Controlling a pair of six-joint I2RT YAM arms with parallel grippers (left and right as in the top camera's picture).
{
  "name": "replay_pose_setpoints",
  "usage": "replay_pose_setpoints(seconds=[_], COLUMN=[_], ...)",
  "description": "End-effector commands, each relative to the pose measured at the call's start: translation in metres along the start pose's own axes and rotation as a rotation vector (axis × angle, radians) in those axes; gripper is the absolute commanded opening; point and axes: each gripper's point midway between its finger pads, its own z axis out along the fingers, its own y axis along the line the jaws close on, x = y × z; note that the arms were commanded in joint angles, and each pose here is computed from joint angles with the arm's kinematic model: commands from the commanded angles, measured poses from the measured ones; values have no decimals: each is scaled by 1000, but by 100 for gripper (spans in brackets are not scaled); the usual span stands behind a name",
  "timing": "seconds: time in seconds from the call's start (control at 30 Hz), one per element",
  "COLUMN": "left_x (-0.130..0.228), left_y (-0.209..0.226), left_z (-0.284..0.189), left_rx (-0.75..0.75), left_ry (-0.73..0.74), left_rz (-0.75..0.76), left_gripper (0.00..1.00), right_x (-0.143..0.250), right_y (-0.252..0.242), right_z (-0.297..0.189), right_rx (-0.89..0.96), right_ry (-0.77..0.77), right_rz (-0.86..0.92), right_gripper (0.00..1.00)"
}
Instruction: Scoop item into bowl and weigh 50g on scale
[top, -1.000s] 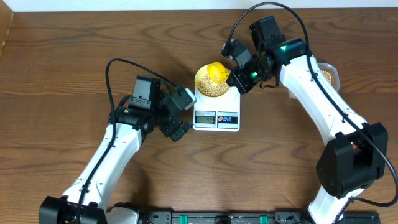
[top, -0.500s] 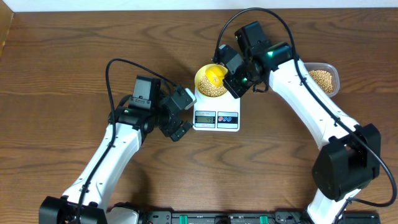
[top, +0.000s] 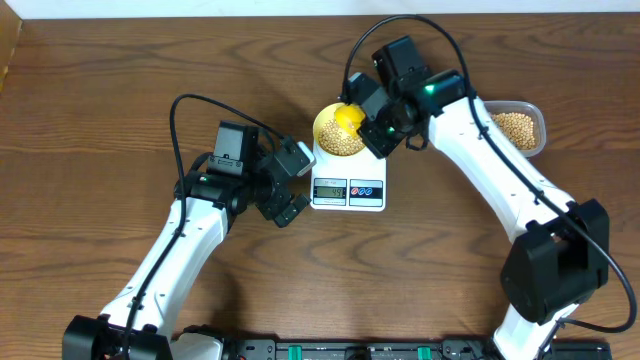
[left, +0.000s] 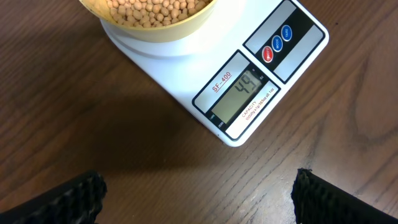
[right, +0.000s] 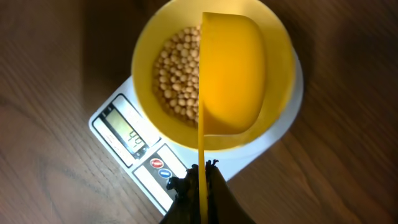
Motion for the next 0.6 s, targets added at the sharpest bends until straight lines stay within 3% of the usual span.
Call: replay_pose_setpoints(seconds=[0.0,0.4,0.57], left_x=[-3,-3,-3], left_y=[0,0,0], left_z=[-4,-4,-4], left_rx=[0,0,0], left_ry=[-18,-18,-18], left_rz=[15,15,15], left_gripper=[98,98,98], right_x=[-12,-13,-18], right_y=[3,5,14], right_z=[-15,-16,-20], right_rx=[24,-12,-118], right_ry=[-42,-57,-99], right_rz=[-44,-30,-1], right_gripper=[1,1,1])
